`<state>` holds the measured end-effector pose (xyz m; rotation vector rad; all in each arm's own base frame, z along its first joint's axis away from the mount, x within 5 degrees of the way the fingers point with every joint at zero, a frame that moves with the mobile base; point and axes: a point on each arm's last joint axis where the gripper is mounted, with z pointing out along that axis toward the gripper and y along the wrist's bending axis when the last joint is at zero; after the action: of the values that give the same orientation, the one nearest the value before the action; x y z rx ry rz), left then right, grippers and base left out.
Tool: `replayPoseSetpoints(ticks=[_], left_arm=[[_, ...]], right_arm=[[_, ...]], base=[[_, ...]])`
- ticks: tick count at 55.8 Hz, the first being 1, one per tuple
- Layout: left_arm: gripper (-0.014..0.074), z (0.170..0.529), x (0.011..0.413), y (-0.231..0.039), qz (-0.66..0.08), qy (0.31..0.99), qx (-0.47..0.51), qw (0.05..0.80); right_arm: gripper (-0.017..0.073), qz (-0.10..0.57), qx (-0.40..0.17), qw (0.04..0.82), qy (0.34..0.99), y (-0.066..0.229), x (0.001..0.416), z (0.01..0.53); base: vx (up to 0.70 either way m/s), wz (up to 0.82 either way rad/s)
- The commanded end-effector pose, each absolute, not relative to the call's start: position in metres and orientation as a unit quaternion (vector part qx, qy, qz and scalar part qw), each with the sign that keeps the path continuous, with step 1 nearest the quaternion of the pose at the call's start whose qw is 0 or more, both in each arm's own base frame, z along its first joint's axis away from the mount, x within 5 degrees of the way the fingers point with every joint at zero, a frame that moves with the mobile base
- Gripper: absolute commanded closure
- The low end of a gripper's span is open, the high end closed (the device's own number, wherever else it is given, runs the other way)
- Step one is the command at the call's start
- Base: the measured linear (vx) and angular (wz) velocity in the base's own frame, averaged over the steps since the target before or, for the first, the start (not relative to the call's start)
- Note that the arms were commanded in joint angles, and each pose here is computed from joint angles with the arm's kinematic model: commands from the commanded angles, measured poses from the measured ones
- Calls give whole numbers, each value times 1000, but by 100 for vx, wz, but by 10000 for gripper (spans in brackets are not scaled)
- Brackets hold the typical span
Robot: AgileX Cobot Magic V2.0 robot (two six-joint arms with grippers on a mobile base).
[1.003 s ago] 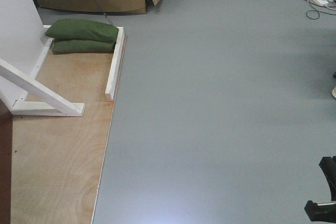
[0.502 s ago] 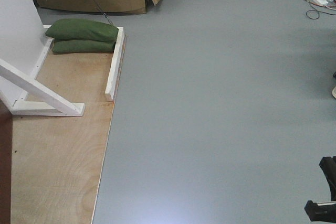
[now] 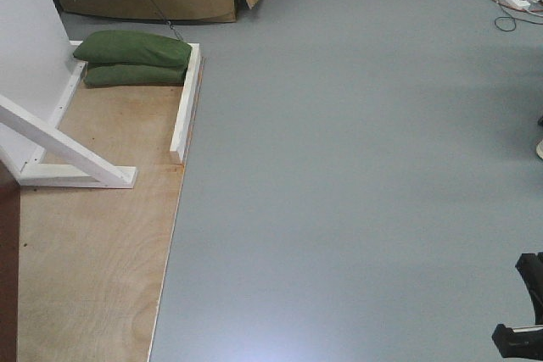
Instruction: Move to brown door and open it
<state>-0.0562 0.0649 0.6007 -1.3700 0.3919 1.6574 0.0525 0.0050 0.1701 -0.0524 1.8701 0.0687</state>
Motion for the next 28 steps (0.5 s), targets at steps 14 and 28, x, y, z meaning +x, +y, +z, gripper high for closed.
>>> replayPoseSetpoints(ticks=[14,28], left_arm=[[527,604,-25,94,739,140,-542,375],[527,592,-22,122,747,143,-576,299]], right_arm=[[559,26,-24,624,780,5,54,176],[559,26,-24,624,780,5,54,176]], base=[[0,0],[0,0]])
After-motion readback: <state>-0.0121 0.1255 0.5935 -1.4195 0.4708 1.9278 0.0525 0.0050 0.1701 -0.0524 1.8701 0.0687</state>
